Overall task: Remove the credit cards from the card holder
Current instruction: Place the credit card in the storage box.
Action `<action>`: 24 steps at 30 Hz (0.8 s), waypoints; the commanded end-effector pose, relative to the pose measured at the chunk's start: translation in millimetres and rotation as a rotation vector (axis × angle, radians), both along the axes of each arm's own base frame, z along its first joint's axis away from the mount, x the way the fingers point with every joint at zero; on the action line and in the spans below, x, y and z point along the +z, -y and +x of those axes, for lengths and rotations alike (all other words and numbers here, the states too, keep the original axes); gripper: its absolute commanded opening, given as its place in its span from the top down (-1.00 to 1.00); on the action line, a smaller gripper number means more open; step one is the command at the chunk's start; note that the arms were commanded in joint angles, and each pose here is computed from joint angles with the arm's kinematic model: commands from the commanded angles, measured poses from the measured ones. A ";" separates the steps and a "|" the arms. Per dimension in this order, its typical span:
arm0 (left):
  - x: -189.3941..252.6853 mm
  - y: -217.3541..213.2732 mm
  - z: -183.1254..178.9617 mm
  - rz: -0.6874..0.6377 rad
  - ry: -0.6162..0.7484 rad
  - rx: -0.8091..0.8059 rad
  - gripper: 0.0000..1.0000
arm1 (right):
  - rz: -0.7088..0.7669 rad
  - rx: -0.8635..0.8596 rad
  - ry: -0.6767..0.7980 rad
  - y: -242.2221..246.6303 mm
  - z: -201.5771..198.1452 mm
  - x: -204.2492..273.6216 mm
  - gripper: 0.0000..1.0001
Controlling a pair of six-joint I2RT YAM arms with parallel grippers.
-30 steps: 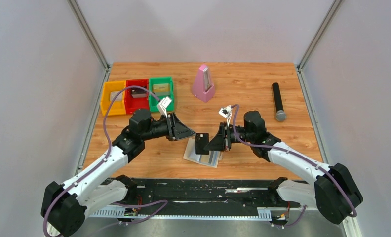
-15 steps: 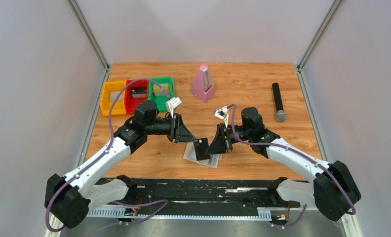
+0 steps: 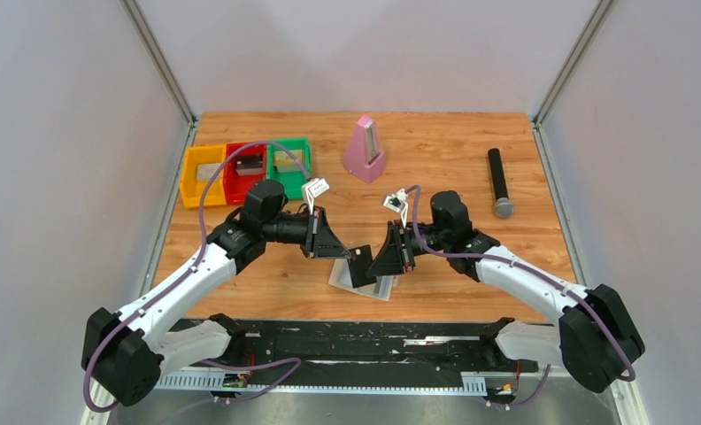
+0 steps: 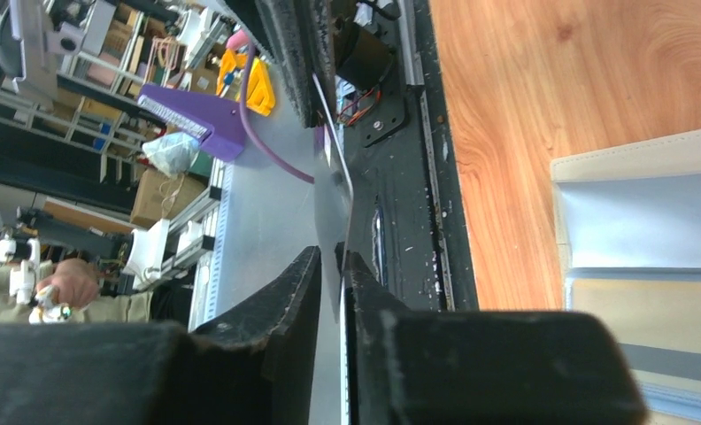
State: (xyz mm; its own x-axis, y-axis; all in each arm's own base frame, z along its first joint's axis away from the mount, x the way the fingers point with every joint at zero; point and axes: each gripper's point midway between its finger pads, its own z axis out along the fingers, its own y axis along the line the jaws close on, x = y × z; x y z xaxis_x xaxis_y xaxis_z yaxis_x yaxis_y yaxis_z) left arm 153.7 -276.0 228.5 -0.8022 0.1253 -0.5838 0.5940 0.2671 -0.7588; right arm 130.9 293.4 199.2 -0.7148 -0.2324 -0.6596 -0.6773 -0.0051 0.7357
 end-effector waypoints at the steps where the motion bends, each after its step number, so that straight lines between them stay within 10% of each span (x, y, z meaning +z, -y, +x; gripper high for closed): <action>1: 19.0 0.0 13.3 -0.012 0.078 0.051 1.00 | 0.017 -0.126 0.099 -2.8 21.9 21.9 0.48; 13: 42.1 -68.2 104.9 -0.018 0.097 0.552 1.00 | 0.060 -0.508 0.246 29.9 44.9 64.2 -0.87; 24: 32.7 -226.6 225.2 0.014 0.082 1.190 1.00 | 0.040 -0.575 0.202 36.4 48.5 48.9 -1.00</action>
